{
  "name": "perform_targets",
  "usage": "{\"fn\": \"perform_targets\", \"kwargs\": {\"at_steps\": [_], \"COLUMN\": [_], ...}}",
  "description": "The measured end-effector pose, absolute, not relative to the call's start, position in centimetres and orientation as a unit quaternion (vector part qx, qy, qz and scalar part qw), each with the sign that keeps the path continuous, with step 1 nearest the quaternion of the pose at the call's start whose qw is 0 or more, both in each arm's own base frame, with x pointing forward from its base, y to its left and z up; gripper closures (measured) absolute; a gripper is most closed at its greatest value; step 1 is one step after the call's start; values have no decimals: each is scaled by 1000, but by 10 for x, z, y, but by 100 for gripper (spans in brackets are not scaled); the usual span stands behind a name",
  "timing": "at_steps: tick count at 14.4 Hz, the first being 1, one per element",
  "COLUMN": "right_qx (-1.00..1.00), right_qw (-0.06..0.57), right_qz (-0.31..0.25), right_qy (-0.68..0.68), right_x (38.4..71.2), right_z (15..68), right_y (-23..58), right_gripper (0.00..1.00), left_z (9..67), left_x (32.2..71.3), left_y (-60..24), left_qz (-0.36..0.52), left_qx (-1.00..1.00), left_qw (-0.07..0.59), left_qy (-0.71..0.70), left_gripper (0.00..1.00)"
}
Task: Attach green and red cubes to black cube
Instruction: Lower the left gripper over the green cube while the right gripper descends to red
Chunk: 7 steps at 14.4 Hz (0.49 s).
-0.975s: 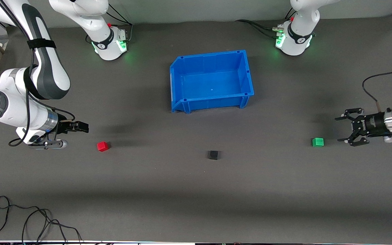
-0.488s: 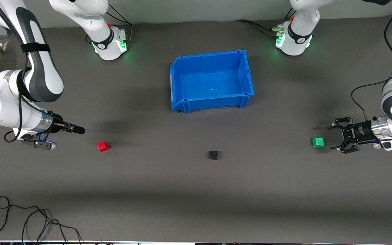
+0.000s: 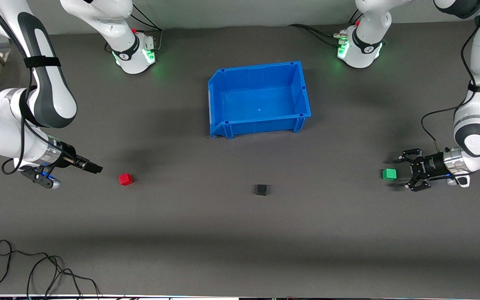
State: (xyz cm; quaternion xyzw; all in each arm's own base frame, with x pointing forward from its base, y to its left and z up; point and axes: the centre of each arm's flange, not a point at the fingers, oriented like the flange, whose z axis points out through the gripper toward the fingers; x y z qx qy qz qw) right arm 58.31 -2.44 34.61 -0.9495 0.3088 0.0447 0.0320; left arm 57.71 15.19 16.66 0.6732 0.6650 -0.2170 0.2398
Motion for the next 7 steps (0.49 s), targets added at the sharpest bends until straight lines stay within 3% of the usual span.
{"fn": "perform_targets", "kwargs": {"at_steps": [7], "right_qx": [-840], "right_qw": [-16], "right_qz": [56], "right_qy": [539], "right_x": [582], "right_z": [323], "right_y": [19], "right_gripper": [0], "left_z": [161], "left_x": [578], "left_y": [144], "left_qz": [-219], "left_qx": [677], "left_qw": [238], "left_qy": [661], "left_gripper": [3]}}
